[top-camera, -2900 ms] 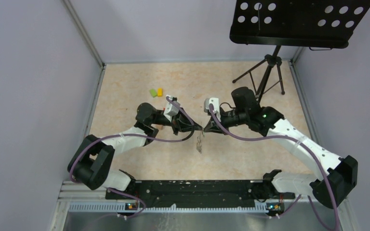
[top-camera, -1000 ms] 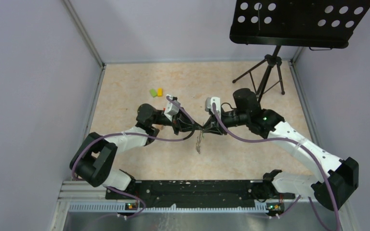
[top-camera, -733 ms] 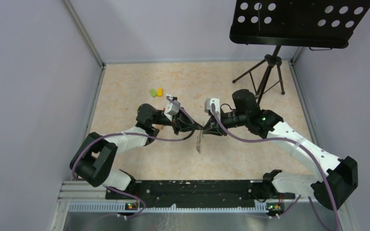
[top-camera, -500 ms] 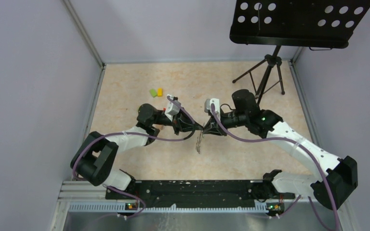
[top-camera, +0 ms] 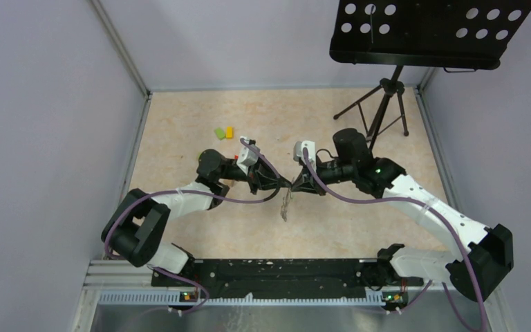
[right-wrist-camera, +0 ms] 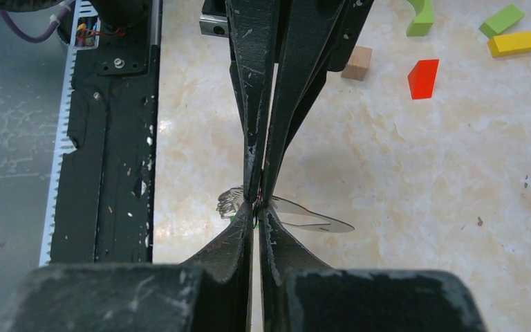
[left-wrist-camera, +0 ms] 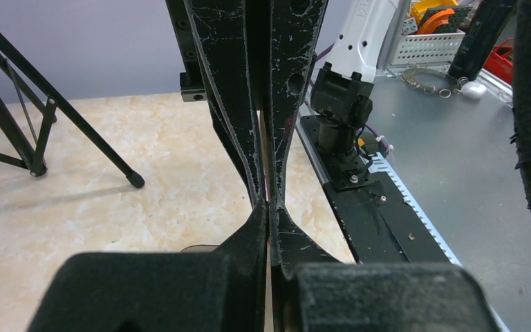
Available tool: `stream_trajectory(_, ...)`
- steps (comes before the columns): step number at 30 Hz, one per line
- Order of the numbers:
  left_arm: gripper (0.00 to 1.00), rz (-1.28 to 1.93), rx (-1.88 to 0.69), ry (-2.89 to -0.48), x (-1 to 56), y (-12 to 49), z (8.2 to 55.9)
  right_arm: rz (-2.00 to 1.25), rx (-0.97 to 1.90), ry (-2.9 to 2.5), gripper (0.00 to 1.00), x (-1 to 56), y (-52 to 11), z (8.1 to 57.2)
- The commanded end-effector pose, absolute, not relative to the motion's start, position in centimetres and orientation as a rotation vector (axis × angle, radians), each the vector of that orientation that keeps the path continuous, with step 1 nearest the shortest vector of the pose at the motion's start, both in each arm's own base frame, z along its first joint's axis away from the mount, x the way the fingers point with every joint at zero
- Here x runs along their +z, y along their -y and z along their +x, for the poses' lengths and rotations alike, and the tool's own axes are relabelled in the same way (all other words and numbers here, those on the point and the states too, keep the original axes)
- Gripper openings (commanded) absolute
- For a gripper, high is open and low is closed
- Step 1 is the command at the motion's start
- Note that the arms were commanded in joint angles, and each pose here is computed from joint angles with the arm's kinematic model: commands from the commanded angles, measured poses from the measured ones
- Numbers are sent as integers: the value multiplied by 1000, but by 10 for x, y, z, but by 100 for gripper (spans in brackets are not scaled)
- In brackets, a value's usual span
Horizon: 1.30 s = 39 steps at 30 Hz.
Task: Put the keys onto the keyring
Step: Adjust the key on the keyring.
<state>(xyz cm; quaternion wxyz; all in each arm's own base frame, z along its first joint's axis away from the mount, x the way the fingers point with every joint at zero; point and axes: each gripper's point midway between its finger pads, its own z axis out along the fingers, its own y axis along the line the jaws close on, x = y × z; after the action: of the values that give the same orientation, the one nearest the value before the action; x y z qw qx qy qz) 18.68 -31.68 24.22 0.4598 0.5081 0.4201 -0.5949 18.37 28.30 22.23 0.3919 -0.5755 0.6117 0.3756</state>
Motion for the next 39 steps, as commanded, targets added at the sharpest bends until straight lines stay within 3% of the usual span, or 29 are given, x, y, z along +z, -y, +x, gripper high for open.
stream_trajectory(1, 0, 1243, -1430, -994, 246, 316, 188, -1445, 933, -1484, 0, 240, -285, 189)
stream_trajectory(7, 3, 1292, -1414, -985, 239, 315, 187, -1471, 774, -1523, 0, 241, -271, 201)
stream_trajectory(12, 42, 1405, -1360, -939, 228, 314, 186, -1622, 587, -1606, 0, 226, -262, 202)
stream_trajectory(15, 53, 1421, -1312, -940, 224, 315, 190, -1696, 481, -1643, 0, 216, -259, 201)
stream_trajectory(18, 59, 1410, -1283, -944, 226, 316, 196, -1731, 439, -1657, 0, 215, -261, 199)
stream_trajectory(23, 60, 1388, -1247, -917, 228, 316, 198, -1771, 359, -1678, 0, 217, -264, 202)
stream_trajectory(33, 42, 1337, -1294, -839, 222, 313, 187, -1778, 372, -1693, 0, 218, -273, 204)
stream_trajectory(39, 41, 1310, -1329, -839, 219, 316, 189, -1779, 410, -1694, 0, 218, -277, 200)
